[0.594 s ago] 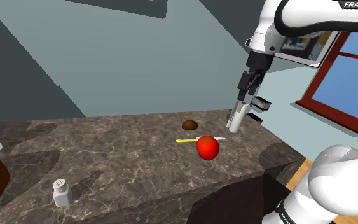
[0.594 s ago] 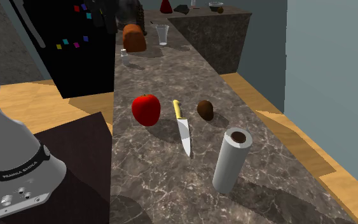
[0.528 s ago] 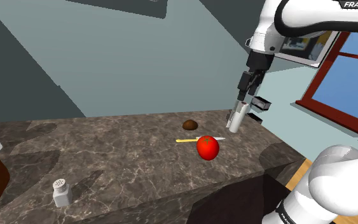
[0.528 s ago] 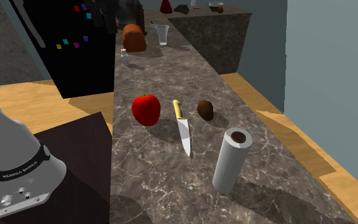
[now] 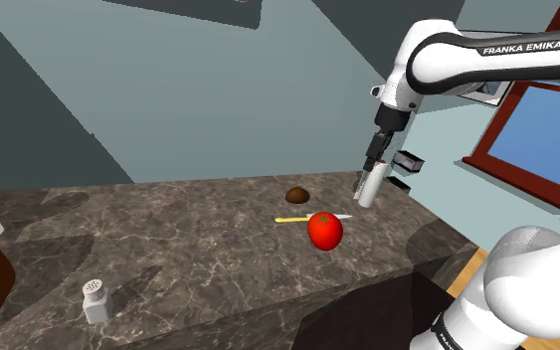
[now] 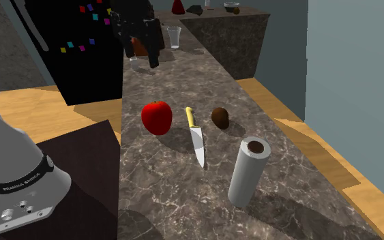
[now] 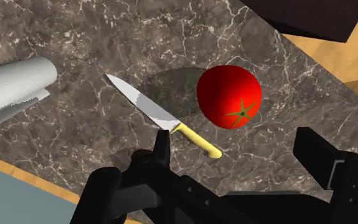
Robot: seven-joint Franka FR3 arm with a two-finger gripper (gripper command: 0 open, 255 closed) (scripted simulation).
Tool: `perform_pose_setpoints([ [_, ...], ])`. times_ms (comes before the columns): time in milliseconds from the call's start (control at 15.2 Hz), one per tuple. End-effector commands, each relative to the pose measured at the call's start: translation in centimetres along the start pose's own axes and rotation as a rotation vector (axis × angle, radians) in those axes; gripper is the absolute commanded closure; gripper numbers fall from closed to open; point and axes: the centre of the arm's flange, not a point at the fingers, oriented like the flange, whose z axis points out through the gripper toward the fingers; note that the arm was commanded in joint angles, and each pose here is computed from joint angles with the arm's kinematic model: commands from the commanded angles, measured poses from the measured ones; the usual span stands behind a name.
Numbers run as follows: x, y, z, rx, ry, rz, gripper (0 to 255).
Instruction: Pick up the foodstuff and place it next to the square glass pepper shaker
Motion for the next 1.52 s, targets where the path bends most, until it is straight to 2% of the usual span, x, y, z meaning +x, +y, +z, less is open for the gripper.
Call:
perform_pose_setpoints([
  [0, 0.8, 2.1, 1.8, 0.011, 0.017, -0.06, 0],
  [660, 6.1, 10.0, 11.4, 0.076, 0.089, -0.344, 0],
  [1452, 15.9, 16.1, 22.8, 0.154, 0.176, -0.683, 0],
])
